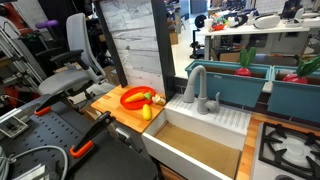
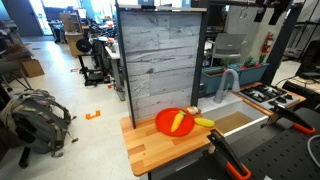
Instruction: Turn the faucet to the left
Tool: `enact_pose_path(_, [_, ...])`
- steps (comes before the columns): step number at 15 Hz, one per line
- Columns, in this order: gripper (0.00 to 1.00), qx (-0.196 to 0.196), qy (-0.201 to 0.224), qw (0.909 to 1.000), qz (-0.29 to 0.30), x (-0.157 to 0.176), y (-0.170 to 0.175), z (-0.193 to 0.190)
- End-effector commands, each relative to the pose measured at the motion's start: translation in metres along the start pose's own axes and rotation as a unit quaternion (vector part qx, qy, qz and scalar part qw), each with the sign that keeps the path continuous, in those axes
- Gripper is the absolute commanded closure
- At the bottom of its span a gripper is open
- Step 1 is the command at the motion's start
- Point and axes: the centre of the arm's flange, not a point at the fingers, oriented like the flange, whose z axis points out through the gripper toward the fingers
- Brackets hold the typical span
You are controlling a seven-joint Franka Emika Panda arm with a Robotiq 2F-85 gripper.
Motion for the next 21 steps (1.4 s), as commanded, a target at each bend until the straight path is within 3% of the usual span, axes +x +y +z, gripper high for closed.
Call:
enact_pose_path(1, [0.0, 0.015, -0.002, 0.9998, 0.01, 0.026, 0.033, 0.041])
enact_pose_path(6, [0.0, 0.016, -0.011, 0.999, 0.04, 0.03, 0.069, 0.1])
enact_pose_path(11, [0.0, 0.018, 0.015, 0.9974, 0.068, 0.052, 0.094, 0.146])
enact_pose_path(15, [0.0, 0.023, 0.02, 0.9964, 0.079, 0.068, 0.093, 0.179])
enact_pose_path(21, [0.0, 0.02, 0.002, 0.9965, 0.081, 0.065, 0.082, 0.223])
